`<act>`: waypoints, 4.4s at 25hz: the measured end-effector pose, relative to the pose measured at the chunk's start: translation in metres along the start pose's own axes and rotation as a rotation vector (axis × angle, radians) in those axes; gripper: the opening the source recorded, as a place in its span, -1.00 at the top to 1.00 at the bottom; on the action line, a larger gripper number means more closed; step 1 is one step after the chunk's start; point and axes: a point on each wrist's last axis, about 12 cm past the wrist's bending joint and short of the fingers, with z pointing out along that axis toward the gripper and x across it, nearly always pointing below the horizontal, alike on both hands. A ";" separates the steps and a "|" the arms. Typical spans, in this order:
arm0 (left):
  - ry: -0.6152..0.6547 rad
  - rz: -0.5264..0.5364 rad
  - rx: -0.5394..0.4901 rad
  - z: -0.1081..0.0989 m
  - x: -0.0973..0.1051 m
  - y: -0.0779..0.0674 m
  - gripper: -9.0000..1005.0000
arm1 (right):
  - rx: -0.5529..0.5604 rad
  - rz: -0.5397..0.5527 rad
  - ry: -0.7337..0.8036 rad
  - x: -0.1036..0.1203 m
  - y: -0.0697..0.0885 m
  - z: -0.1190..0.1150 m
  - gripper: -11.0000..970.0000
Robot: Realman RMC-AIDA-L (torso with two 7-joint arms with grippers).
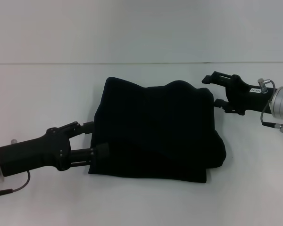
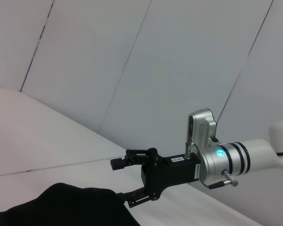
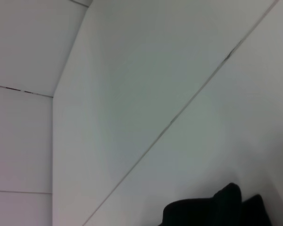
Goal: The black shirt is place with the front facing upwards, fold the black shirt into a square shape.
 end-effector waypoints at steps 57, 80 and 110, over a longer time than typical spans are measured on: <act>-0.027 -0.015 0.009 0.001 -0.001 -0.001 -0.89 | -0.182 -0.215 -0.117 0.000 0.018 0.002 0.94; -0.019 -0.061 0.031 0.004 0.000 -0.003 -0.88 | -0.015 -0.164 -0.206 0.002 -0.010 0.008 0.94; -0.025 -0.310 -0.035 0.013 -0.019 0.015 -0.85 | -0.168 -1.146 -0.018 0.059 -0.028 -0.004 -0.73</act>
